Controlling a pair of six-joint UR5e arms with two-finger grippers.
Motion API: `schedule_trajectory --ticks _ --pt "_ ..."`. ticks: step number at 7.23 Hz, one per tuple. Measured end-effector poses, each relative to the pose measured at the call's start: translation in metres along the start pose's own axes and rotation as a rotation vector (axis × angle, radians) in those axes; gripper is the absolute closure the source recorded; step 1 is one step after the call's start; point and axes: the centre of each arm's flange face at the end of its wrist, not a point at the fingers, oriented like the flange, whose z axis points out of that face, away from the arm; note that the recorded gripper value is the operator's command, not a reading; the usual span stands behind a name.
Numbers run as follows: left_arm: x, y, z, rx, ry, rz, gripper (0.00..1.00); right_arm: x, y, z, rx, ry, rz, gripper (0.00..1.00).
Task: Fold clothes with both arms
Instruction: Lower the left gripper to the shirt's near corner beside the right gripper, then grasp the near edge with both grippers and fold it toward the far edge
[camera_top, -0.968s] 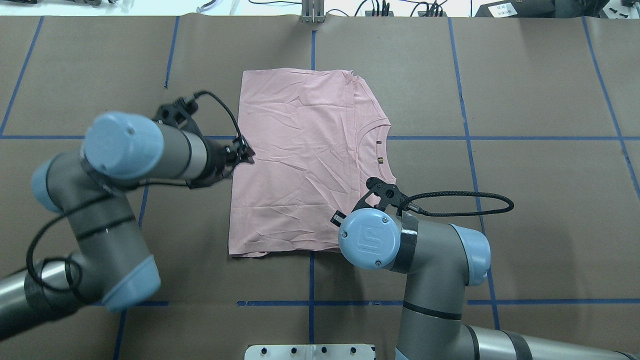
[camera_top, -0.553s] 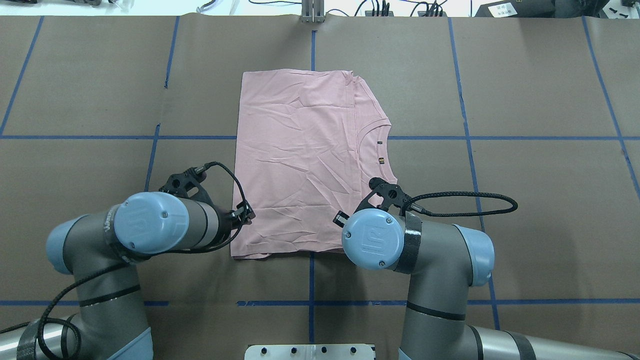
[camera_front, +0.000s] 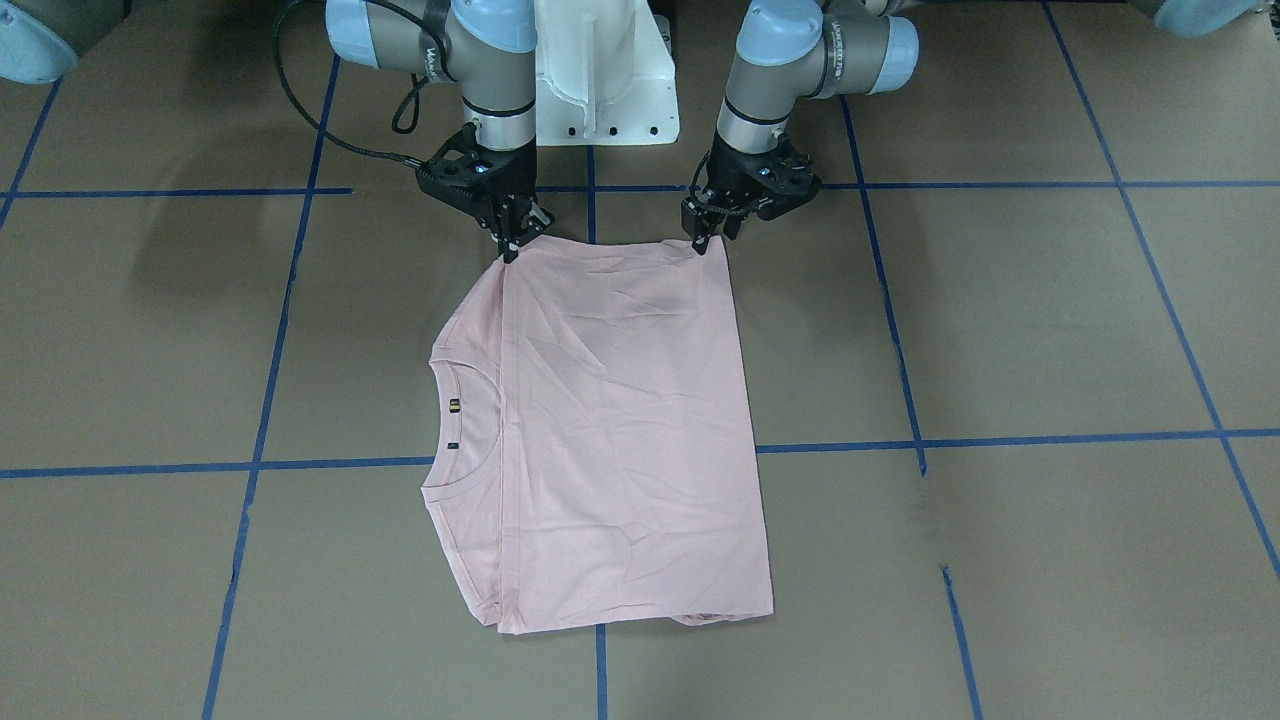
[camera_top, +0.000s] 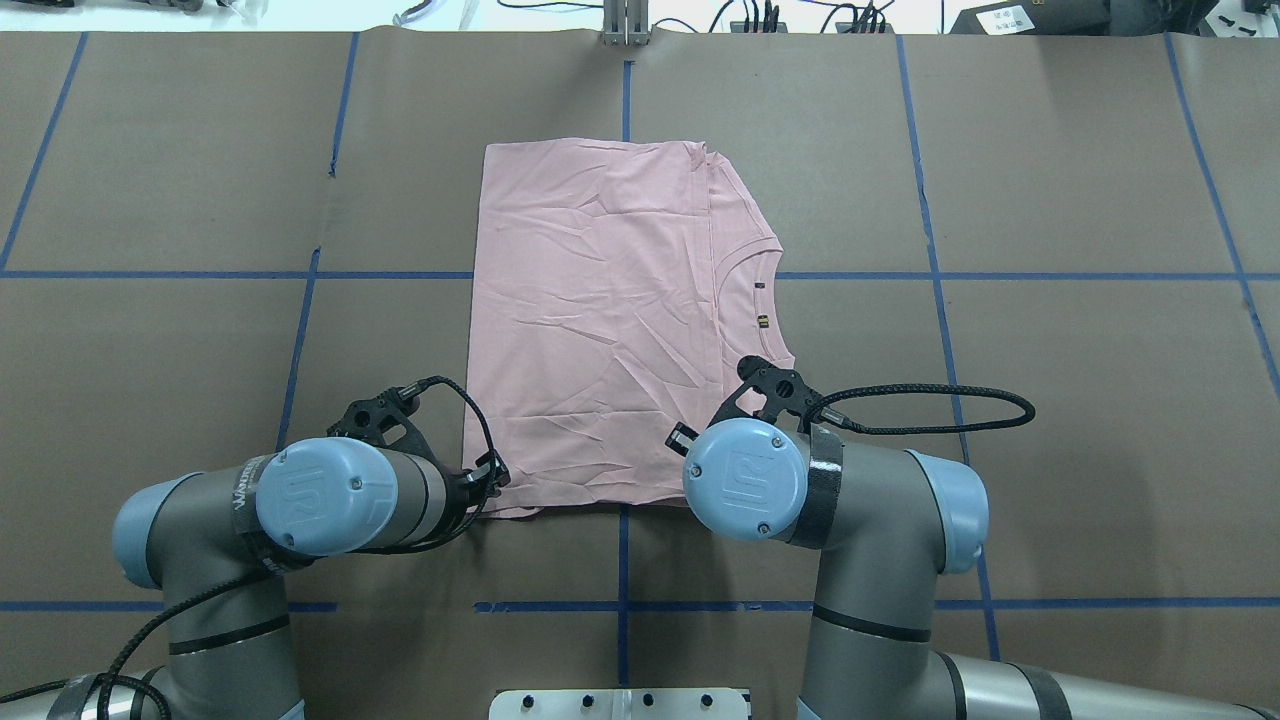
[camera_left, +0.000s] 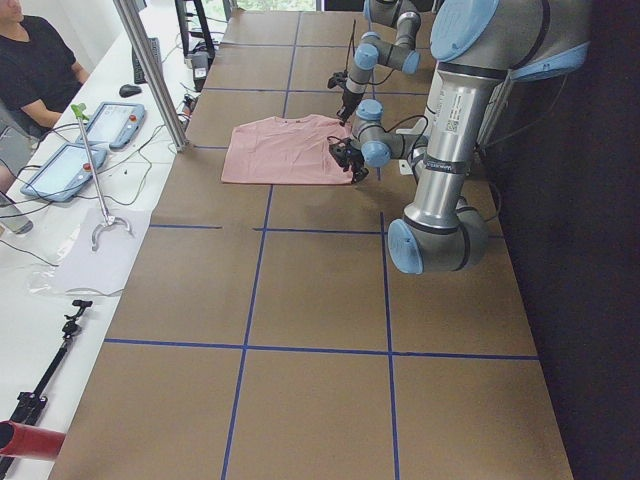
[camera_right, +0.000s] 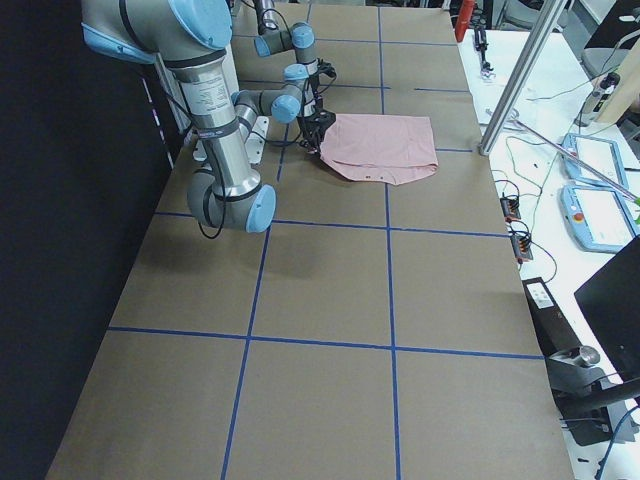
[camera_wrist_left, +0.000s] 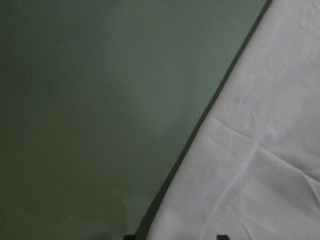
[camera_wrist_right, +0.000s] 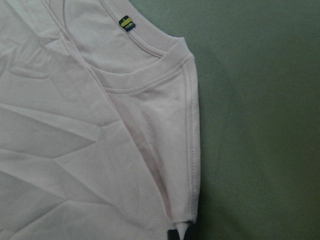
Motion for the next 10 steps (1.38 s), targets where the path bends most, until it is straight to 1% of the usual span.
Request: schedule_trajectory --ticks 1,4,5,6,7,8,9,10 --pt "-0.003 0.001 0.003 -0.001 -0.007 0.001 1.00 0.000 0.000 0.000 0.000 0.000 0.000 1.00" --pt "-0.007 0.006 0.007 -0.006 -0.018 0.008 1.00 0.000 0.000 0.001 0.001 0.002 0.000 1.00" --pt "-0.004 0.008 0.003 -0.010 -0.010 0.010 1.00 0.000 -0.001 0.001 0.002 0.002 0.001 1.00" --pt "0.001 0.010 -0.008 -0.018 0.007 0.011 1.00 0.001 -0.002 -0.001 0.001 -0.001 0.002 1.00" --pt "0.006 0.014 -0.032 -0.026 0.028 0.007 1.00 0.006 -0.003 -0.010 -0.006 -0.014 0.002 1.00" --pt "0.009 0.020 -0.070 -0.038 0.049 -0.012 1.00 0.023 -0.002 -0.030 -0.030 -0.038 -0.002 1.00" --pt "0.009 0.028 -0.114 -0.056 0.070 -0.038 1.00 0.049 0.000 -0.062 -0.070 -0.065 0.008 1.00" --pt "0.009 0.033 -0.153 -0.072 0.093 -0.054 1.00 0.065 -0.003 -0.098 -0.102 -0.096 0.043 1.00"
